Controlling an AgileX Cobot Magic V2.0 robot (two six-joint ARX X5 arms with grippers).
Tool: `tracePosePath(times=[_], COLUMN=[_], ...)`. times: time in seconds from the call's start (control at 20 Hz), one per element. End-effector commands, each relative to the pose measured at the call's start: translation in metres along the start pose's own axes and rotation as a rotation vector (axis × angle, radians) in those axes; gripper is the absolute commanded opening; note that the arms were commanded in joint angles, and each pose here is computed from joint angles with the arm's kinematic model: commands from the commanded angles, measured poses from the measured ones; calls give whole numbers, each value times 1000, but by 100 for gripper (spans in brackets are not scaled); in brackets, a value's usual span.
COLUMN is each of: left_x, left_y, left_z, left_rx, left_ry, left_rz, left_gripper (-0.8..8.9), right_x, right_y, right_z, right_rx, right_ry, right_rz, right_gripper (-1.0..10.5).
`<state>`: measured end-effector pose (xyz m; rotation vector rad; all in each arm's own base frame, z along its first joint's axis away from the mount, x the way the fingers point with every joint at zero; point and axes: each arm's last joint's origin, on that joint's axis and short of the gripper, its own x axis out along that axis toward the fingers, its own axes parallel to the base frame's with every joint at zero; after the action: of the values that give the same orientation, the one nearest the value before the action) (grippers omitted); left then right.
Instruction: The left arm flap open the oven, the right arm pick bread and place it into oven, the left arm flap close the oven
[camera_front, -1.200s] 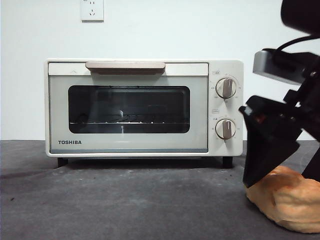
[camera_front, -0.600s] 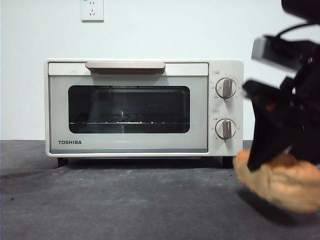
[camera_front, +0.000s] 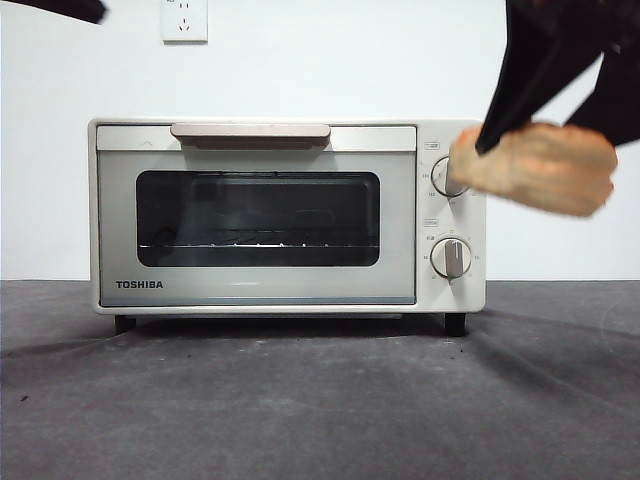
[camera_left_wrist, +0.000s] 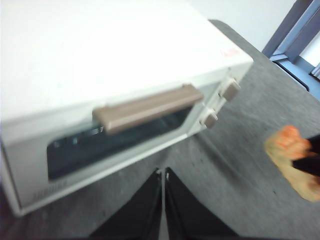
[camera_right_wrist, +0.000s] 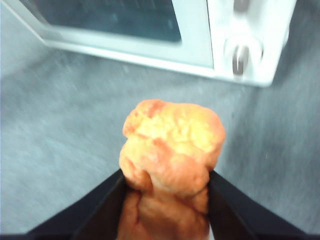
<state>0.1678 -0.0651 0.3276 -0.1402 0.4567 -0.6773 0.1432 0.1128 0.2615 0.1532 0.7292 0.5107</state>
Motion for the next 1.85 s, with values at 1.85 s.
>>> tracePosePath(times=[1.85], left_x=[141], left_y=[-35], left_z=[-15], left_rx=[142], left_ry=[441], left_rz=[-13], left_gripper=[16], right_x=[-60], right_y=[1], right_z=[-1], right_rx=[-25], right_ry=[-114], right_rz=[53], right_gripper=[220])
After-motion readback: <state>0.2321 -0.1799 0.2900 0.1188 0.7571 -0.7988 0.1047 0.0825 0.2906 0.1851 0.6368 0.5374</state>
